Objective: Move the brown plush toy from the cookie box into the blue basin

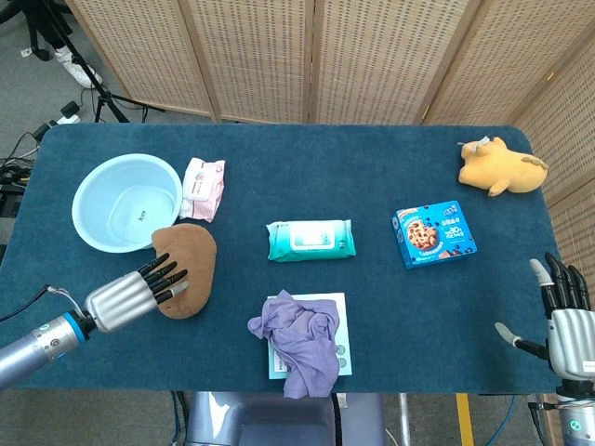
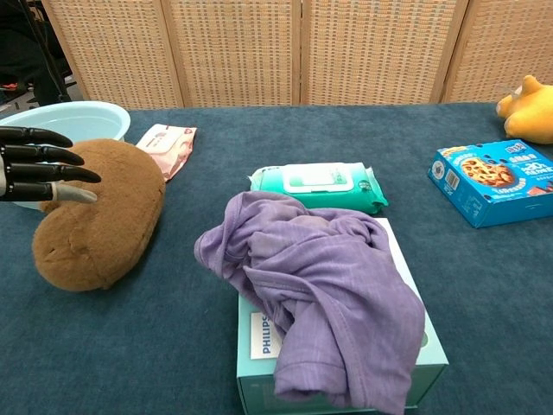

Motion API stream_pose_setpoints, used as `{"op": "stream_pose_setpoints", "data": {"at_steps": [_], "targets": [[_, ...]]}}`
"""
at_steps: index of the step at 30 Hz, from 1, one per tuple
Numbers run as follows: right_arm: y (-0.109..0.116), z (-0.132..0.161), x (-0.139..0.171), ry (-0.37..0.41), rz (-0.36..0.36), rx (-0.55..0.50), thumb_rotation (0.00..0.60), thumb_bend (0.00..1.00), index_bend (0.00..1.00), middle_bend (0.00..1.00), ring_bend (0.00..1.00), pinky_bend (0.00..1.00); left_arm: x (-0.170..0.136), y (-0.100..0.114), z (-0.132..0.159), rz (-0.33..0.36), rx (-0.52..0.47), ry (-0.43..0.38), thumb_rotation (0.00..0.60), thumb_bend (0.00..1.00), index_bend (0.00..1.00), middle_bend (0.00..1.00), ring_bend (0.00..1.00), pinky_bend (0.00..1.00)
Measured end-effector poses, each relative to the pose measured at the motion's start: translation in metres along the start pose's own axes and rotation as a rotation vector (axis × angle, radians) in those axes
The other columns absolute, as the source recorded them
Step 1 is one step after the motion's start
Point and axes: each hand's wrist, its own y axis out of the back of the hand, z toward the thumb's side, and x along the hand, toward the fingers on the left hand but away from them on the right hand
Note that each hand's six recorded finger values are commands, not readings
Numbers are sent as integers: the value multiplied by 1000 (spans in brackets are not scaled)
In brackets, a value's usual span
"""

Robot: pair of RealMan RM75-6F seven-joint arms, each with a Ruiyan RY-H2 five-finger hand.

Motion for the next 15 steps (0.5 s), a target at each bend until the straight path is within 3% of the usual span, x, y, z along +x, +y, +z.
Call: {"op": "stream_pose_setpoints", "data": {"at_steps": [15], "targets": [[3,-1,2,-3,2,-12,600,0,0,0,0,0,40,-23,1,-21,21,-11,600,0,0,0,0,0]]}}
